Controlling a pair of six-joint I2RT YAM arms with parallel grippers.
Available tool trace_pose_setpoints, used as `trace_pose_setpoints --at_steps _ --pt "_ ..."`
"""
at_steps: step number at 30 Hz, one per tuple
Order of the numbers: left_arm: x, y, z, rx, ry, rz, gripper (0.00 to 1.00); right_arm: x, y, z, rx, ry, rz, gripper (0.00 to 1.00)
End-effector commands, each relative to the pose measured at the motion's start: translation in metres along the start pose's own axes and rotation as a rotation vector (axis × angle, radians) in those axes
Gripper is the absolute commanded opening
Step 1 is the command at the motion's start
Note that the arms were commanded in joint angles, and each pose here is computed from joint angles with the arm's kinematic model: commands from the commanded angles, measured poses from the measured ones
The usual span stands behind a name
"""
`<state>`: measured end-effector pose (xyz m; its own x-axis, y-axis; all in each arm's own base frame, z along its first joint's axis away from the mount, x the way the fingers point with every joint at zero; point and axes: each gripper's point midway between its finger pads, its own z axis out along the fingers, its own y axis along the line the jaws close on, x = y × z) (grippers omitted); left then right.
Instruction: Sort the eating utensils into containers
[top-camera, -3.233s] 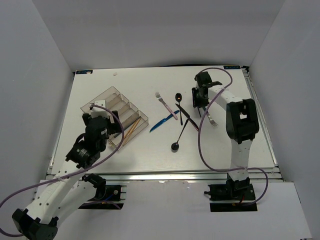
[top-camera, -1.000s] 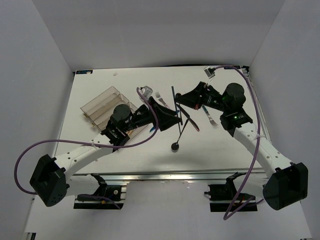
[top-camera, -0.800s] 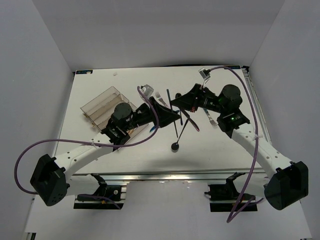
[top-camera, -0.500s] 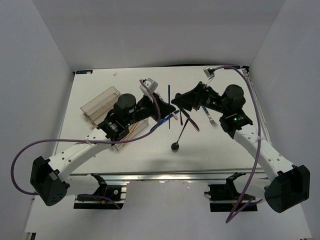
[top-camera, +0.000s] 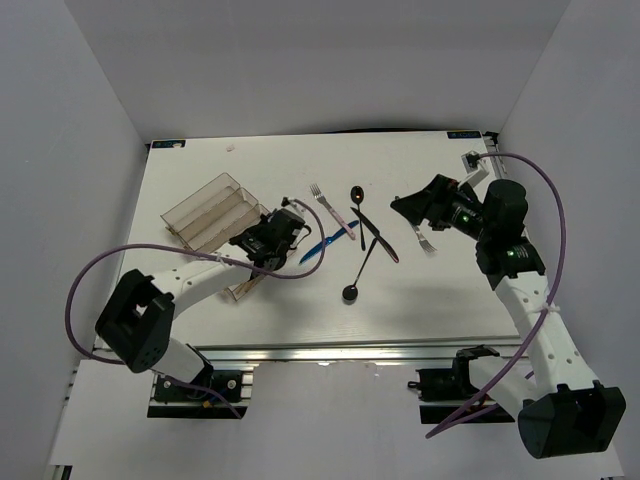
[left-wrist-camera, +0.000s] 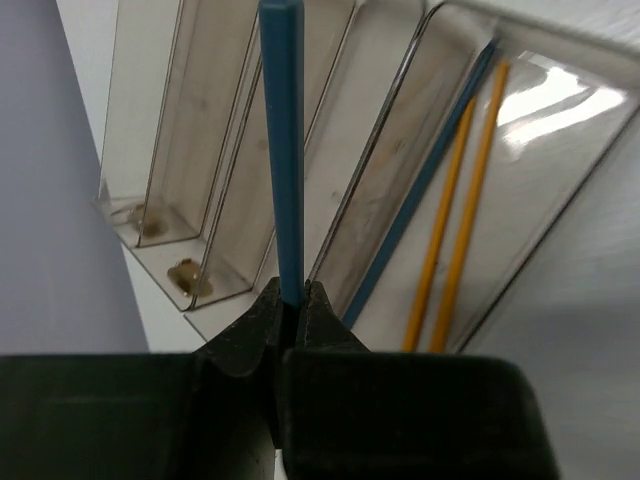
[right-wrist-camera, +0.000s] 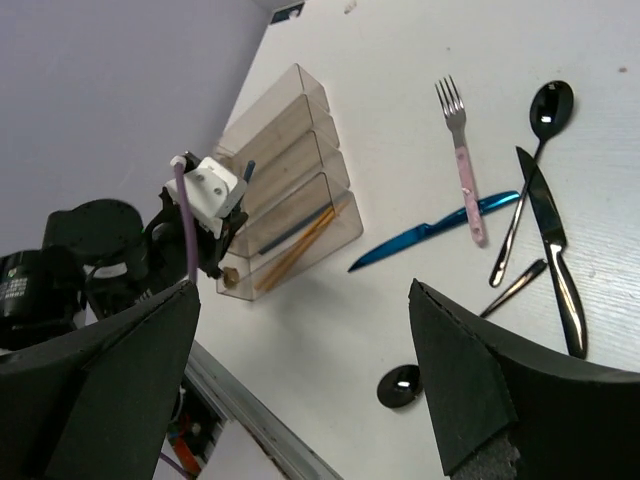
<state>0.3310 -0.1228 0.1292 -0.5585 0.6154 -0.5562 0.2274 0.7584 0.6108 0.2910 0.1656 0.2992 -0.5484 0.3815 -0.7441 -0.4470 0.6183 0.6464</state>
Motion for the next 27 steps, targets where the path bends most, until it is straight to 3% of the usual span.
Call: trace_pose_setpoints --at_steps 1,6,16,27 --pt "-0.007 0.038 0.005 -0.113 -0.028 -0.011 0.0 0.006 -0.005 -0.008 0.028 0.014 -0.055 0.89" --pt "0.0 0.025 0.025 0.0 -0.011 -0.049 0.0 0.006 -0.004 -0.016 0.037 0.009 -0.09 0.89" --pt "0.006 -0.012 0.025 0.185 0.004 -0.081 0.0 0.008 -0.006 -0.012 0.029 0.01 -0.074 0.89" --pt "0.013 -0.023 0.01 0.29 0.034 -0.086 0.3 0.007 -0.009 -0.008 0.032 0.015 -0.067 0.89"
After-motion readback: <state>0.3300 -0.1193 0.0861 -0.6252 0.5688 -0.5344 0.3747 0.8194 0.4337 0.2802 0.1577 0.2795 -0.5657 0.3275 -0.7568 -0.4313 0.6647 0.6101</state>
